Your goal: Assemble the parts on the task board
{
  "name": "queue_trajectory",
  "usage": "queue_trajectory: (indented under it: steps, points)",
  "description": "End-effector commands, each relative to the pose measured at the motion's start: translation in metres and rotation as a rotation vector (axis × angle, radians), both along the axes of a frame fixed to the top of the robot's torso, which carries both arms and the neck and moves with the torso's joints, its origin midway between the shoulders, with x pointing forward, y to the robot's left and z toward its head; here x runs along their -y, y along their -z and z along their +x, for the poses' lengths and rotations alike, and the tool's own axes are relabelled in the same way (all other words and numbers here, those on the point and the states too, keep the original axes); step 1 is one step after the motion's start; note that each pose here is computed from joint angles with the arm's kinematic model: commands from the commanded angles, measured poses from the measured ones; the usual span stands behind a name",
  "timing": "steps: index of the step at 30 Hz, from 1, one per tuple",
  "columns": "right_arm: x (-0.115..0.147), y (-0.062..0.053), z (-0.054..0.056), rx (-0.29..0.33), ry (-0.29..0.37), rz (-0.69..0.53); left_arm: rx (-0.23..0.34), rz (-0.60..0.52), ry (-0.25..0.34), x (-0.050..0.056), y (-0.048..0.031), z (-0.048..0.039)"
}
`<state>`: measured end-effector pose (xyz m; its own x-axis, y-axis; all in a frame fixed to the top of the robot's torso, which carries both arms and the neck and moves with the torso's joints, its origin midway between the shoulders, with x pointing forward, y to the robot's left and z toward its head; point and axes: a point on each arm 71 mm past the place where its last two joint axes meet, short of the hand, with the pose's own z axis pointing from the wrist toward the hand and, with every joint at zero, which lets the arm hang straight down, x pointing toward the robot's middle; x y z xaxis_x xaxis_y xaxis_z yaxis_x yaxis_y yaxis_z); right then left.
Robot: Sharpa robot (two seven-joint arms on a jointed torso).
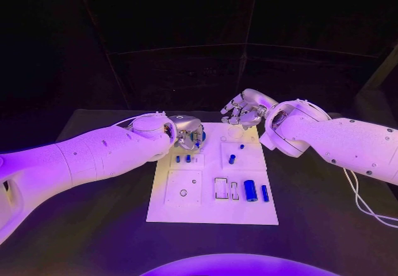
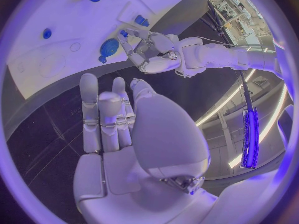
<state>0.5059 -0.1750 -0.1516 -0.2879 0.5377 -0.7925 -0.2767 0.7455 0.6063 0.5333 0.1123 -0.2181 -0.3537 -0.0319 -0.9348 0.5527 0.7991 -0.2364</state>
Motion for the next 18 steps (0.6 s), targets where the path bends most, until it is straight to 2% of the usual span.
queue_trajectory:
  steps: [1, 5, 10, 14, 18]
  points:
    - [0.001, -0.001, 0.001, 0.008, -0.001, 0.007, 0.006, -0.062, -0.005, -0.005, -0.0079, -0.0013]
    - [0.004, 0.000, 0.002, 0.007, 0.005, 0.004, -0.005, -0.074, -0.033, -0.021, -0.0128, -0.0025]
    - [0.005, 0.001, 0.003, 0.004, 0.008, 0.003, -0.030, -0.060, -0.060, -0.036, -0.0123, -0.0026]
    - [0.005, 0.002, 0.003, 0.002, 0.008, 0.002, -0.055, -0.039, -0.072, -0.042, -0.0097, -0.0019]
    - [0.005, 0.002, 0.003, 0.001, 0.008, 0.002, -0.073, -0.025, -0.077, -0.043, -0.0064, -0.0013]
